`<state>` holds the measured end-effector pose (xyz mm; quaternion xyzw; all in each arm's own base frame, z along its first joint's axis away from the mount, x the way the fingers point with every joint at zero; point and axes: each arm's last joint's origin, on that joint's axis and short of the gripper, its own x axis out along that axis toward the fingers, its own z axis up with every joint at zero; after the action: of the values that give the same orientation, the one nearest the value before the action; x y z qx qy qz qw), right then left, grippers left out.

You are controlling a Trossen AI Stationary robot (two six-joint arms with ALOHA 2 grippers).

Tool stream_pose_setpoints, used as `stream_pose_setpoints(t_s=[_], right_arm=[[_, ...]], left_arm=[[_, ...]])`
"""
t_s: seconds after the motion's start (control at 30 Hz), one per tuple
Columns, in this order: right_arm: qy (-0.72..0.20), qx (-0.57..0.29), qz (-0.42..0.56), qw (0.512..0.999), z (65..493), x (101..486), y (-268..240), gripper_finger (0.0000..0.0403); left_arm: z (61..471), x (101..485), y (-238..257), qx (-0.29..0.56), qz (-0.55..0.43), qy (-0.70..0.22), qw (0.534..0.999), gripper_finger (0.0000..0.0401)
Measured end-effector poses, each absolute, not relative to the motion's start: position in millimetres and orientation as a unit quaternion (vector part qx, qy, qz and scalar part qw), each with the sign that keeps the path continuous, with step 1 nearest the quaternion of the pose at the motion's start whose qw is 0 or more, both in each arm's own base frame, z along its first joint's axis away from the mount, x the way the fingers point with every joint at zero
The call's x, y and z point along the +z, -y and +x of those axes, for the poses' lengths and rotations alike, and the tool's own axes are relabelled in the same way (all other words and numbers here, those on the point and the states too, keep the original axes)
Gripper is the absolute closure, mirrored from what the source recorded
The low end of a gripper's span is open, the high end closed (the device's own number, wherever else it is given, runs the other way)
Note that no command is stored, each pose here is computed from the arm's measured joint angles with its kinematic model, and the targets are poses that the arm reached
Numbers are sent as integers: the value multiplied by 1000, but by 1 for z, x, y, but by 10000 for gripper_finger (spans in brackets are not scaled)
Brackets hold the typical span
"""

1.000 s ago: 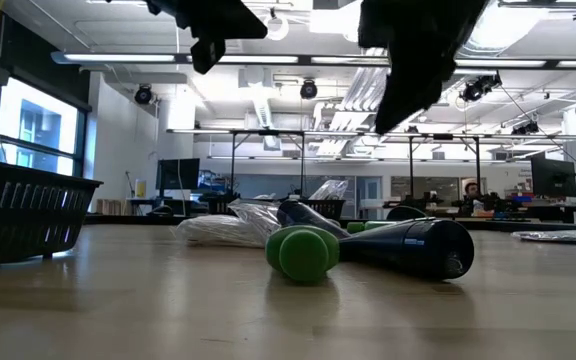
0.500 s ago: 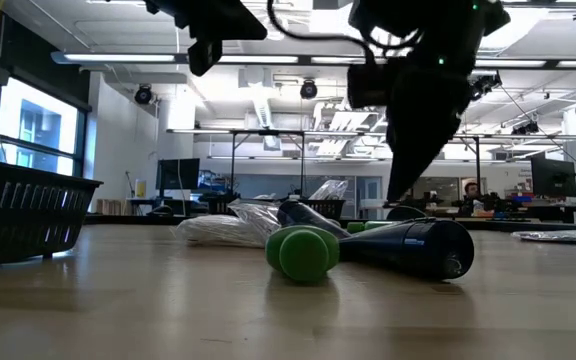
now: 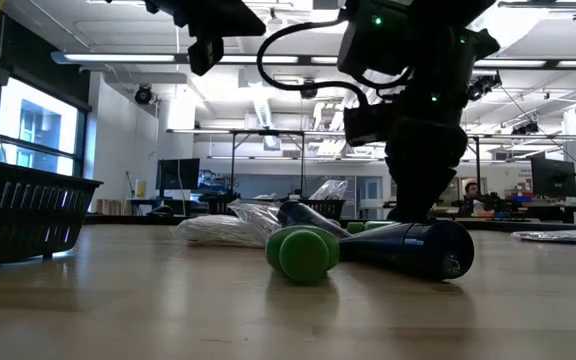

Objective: Pick & Place Travel size toiletries
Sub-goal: Put the green shampoo into the middle left basket

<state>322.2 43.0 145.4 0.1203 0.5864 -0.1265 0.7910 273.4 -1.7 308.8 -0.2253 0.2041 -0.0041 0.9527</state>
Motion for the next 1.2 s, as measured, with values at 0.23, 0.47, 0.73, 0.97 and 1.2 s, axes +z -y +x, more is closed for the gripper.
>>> stream_pose_setpoints(t_s=[0.23, 0.47, 0.73, 0.97, 1.2], right_arm=[[-592, -115, 122, 788, 324, 140, -44, 170], [-596, -115, 120, 786, 328, 131, -45, 170], [-596, -116, 117, 786, 328, 131, -45, 197], [-592, -115, 118, 789, 329, 130, -45, 238], [-588, -118, 121, 791, 329, 130, -45, 205]], left_arm=[[273, 309, 2, -9, -226, -206, 952, 400], [273, 309, 7, -18, -224, -209, 952, 400], [266, 313, 10, -10, -224, -208, 952, 400], [227, 335, 6, 38, -222, -190, 956, 400], [182, 358, 3, 52, -181, -151, 970, 400]])
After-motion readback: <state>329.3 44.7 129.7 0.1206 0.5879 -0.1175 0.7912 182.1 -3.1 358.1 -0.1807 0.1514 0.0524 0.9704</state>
